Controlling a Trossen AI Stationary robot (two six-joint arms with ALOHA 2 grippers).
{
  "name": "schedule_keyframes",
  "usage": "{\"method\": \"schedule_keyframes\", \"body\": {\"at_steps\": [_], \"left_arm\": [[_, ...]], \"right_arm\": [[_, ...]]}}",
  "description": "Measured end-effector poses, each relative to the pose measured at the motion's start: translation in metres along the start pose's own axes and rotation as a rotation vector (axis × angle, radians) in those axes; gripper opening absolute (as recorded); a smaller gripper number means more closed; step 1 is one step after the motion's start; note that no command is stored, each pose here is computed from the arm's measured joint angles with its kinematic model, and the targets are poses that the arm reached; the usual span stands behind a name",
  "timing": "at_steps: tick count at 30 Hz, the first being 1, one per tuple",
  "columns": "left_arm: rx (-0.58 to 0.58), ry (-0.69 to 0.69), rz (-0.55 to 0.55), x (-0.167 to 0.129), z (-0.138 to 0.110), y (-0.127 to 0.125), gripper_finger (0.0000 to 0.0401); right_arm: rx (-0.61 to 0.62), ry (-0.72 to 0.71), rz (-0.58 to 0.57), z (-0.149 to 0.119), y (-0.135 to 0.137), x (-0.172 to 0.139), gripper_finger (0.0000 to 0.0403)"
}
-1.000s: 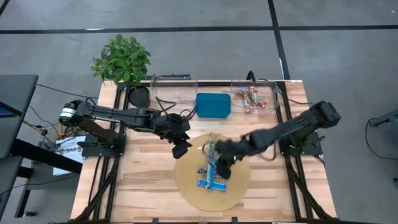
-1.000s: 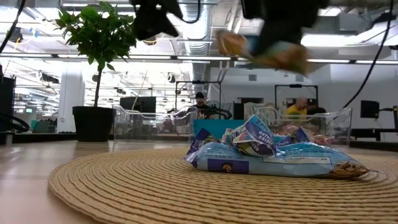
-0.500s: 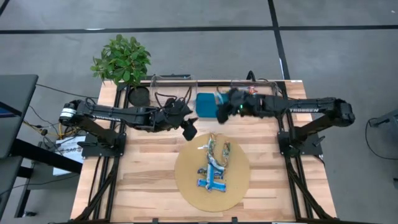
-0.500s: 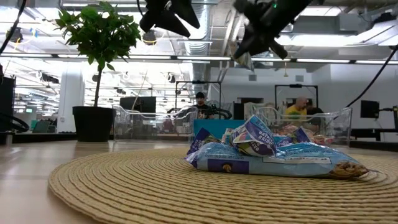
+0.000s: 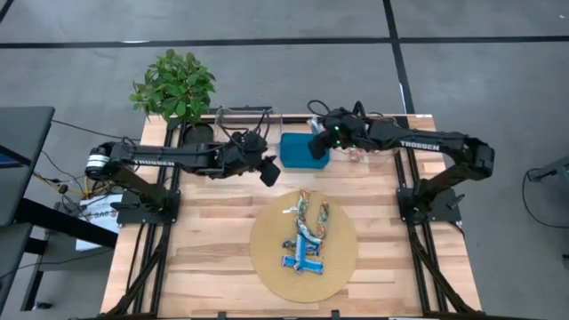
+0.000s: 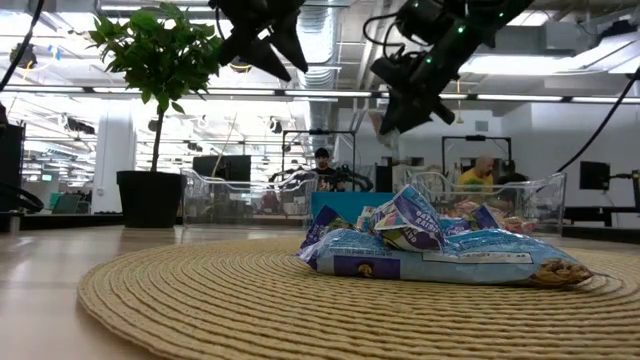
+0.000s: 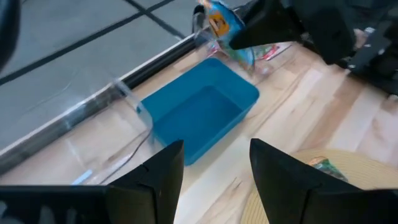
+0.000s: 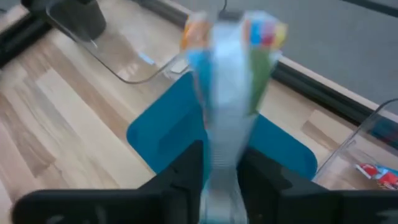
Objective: Pick and place Granola Bars by type
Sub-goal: Put the orange granola bar into the blue bin
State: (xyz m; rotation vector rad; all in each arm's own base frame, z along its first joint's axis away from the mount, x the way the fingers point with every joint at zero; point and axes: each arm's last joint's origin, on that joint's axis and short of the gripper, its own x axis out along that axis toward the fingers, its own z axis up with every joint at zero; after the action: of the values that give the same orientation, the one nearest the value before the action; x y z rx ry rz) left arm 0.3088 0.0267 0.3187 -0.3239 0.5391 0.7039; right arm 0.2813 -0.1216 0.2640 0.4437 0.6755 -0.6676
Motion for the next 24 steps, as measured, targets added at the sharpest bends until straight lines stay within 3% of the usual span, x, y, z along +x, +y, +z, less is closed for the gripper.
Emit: {"method": "schedule_keyframes", "body": {"at_steps": [11, 17, 24], "left_arm": [[-0.018, 0.046, -0.015, 0.0, -0.003, 0.001, 0.0176], [-0.047, 0.101, -0.101, 0.0, -0.005, -0.001, 0.0176], [-0.033, 0.201, -0.261, -0.001, -0.007, -0.006, 0.0176]], "right_arm": [[-0.028, 0.014, 0.071, -0.001, 0.004, -0.005, 0.0178], [0.012, 0.144, 0.213, -0.014, 0.019, -0.023, 0.0194], [0.067, 0.359, 0.214, -0.05, 0.051, -0.041, 0.0189]]}}
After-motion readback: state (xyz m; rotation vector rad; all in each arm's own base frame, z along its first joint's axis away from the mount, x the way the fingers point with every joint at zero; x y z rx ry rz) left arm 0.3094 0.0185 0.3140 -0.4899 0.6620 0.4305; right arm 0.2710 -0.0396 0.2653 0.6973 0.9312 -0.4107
